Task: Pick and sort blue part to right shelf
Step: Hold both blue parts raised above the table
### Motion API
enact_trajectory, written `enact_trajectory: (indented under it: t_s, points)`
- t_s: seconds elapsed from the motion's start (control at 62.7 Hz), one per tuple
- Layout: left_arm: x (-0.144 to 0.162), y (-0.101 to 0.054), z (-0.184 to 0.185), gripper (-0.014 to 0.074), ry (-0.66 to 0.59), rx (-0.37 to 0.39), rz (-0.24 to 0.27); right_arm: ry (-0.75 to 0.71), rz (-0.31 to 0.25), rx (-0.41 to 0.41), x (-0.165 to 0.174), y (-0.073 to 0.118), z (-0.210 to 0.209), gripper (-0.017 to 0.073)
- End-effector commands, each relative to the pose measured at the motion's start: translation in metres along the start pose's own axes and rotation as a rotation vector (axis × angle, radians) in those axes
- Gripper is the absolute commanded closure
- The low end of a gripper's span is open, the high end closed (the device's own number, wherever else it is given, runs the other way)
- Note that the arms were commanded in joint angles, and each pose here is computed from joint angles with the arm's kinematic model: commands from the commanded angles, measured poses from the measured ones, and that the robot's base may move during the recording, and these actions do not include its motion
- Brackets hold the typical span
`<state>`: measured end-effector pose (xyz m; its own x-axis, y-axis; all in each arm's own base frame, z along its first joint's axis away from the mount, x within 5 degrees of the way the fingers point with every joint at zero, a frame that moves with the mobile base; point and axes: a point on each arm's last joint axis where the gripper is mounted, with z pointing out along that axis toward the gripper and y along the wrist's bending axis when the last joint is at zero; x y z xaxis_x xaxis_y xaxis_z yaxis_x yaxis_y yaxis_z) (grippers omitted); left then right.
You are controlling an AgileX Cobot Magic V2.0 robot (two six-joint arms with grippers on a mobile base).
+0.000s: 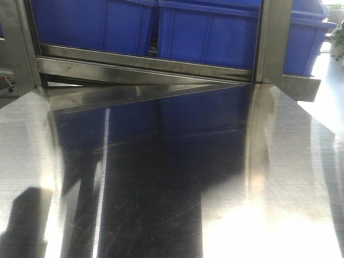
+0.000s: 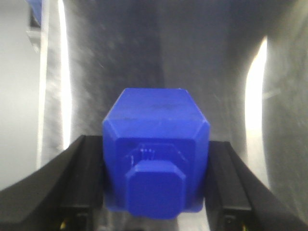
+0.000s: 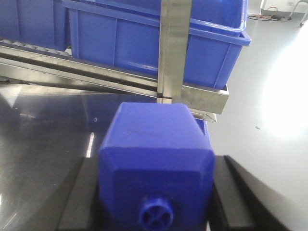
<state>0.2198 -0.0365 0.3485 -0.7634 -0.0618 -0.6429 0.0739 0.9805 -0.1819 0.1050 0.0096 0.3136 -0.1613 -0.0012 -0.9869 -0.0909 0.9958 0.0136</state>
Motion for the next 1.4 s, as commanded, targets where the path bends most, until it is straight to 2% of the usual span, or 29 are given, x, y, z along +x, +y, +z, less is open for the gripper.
enact_trajectory:
  t_s: [0.0, 0.128, 0.255, 0.415, 0.733, 1.052, 1.387]
  points:
    - [-0.002, 0.0, -0.023, 0.0365, -0.219, 0.024, -0.012, -0.125, -0.005, 0.011, -0.019, -0.001, -0.003, 0.023]
    - [0.02, 0.004, -0.034, 0.0365, -0.38, 0.029, -0.006, -0.125, -0.005, 0.011, -0.019, -0.001, -0.003, 0.023]
    - [0.038, 0.008, -0.042, 0.0365, -0.515, 0.012, 0.05, -0.125, -0.005, 0.011, -0.019, -0.001, -0.003, 0.023]
    - [0.06, 0.013, -0.051, 0.0365, -0.634, -0.012, 0.094, -0.125, -0.005, 0.011, -0.019, -0.001, -0.003, 0.023]
    - [0.089, 0.016, -0.065, 0.0365, -0.737, -0.006, 0.104, -0.125, -0.005, 0.011, -0.019, -0.001, -0.003, 0.023]
    - [0.11, 0.016, -0.098, 0.0365, -0.899, 0.015, 0.114, -0.125, -0.005, 0.011, -0.019, -0.001, -0.003, 0.023]
    - [0.112, 0.015, -0.101, 0.0365, -0.913, 0.016, 0.115, -0.125, -0.005, 0.011, -0.019, -0.001, -0.003, 0.023]
